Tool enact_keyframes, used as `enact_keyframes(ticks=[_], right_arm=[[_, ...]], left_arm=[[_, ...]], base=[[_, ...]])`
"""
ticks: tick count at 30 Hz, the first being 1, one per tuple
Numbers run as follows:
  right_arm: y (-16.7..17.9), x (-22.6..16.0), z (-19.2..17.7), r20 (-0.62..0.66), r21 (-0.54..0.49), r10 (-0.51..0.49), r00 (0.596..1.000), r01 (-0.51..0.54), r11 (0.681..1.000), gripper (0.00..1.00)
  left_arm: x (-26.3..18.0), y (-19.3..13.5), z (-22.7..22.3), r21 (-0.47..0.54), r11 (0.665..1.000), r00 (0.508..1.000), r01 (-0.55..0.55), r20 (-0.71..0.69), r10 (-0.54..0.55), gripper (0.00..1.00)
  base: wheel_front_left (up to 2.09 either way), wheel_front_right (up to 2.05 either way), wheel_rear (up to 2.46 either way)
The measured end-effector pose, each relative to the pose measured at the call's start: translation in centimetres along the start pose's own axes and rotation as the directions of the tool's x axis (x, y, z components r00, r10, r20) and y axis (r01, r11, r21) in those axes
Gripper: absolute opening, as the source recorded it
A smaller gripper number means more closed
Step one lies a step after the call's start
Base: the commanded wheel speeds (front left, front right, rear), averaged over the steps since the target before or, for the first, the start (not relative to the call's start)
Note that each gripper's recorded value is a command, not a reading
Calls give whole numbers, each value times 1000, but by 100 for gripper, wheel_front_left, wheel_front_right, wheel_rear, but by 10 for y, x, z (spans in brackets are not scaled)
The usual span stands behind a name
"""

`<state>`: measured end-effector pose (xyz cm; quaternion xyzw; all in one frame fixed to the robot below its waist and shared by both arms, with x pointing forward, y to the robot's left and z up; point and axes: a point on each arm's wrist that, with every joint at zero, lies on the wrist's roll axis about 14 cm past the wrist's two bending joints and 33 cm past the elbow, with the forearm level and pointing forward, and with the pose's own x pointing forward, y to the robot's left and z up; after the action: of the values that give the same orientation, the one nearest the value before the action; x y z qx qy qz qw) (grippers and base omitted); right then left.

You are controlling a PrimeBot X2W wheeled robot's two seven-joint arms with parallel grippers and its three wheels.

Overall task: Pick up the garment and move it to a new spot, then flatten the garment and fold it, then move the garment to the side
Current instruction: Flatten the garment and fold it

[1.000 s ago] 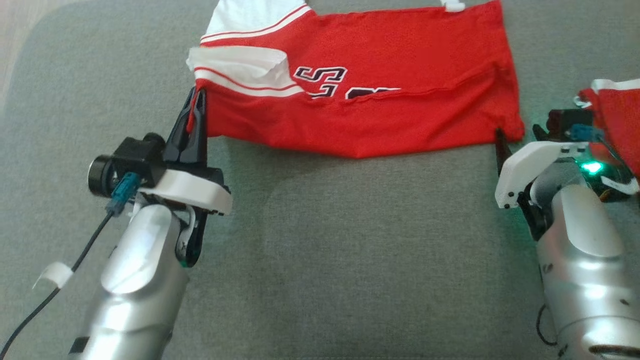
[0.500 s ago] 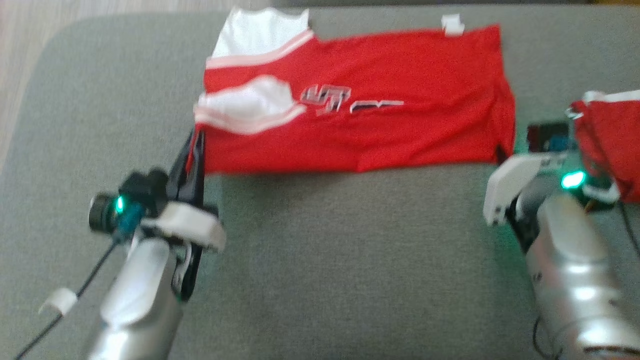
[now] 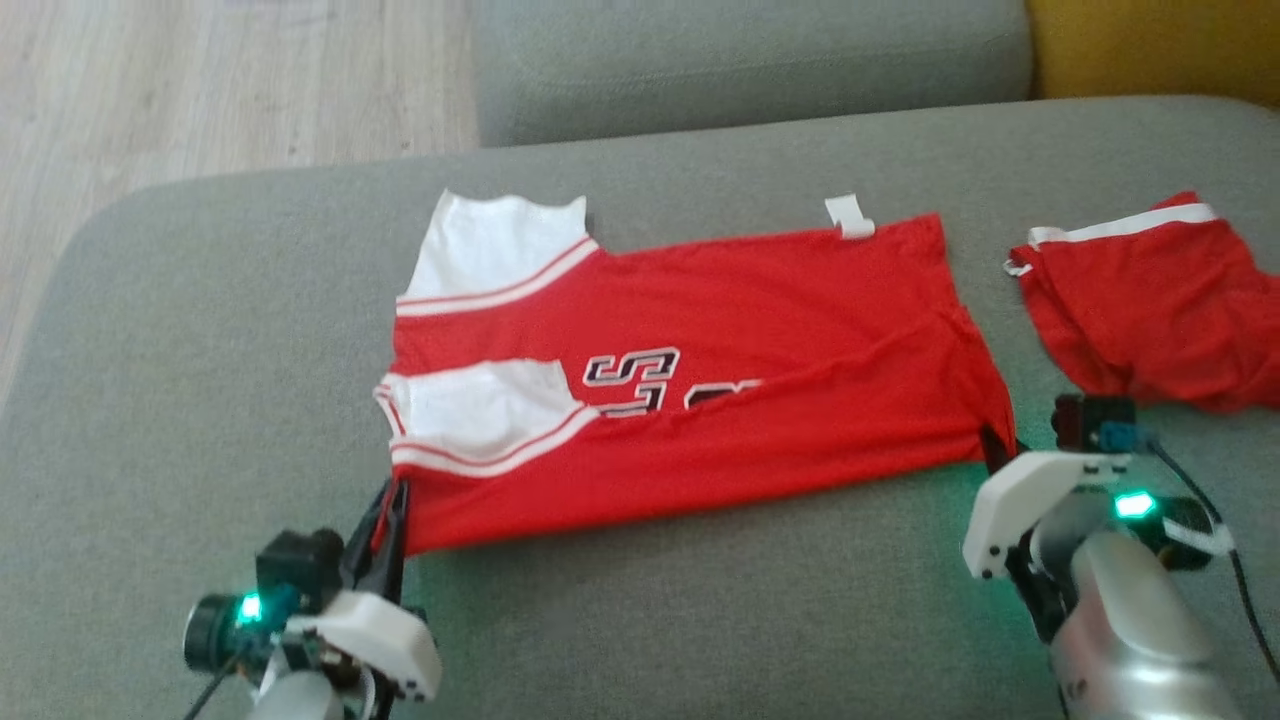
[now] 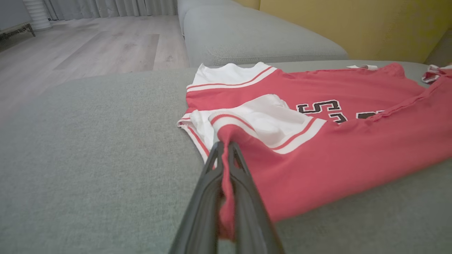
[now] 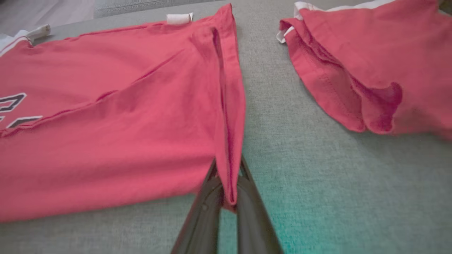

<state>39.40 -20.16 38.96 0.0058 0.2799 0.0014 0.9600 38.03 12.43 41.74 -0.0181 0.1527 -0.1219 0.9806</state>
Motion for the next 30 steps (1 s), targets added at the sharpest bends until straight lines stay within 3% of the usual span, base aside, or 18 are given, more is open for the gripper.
enact_keyframes(ticks=[12,17,18,19,20,21,25,30], right_arm=[[-9,-37,-32,-56,50,-24,998,26,998,0],[-7,-41,-29,-51,46,-18,999,20,999,0],[-6,-42,-27,-47,45,-17,999,19,999,16],[-7,-42,-24,-36,48,-17,999,19,999,93],[-7,-43,-21,-26,47,-18,999,19,999,100],[-7,-44,-20,-26,48,-19,999,20,999,100],[-11,-49,-14,6,51,-29,1000,28,998,100],[3,-54,26,196,72,14,981,-28,997,100]], left_arm=[[-21,-9,-12,7,1000,998,18,-60,-18,0],[-22,-11,-18,7,1000,996,28,-90,-28,0],[-23,-12,-20,10,999,994,31,-101,-30,18],[-23,-11,-21,11,999,994,30,-103,-29,44],[-23,-11,-21,11,1000,994,29,-104,-28,83],[-23,-10,-20,11,1000,995,23,-99,-22,100],[-22,-9,-7,8,1000,999,9,-32,-9,100],[-19,-16,19,-4,1000,994,22,103,-22,100]], base=[[0,0,0],[0,0,0],[0,0,0],[0,0,0],[0,0,0],[0,0,0],[0,0,0],[0,0,0]])
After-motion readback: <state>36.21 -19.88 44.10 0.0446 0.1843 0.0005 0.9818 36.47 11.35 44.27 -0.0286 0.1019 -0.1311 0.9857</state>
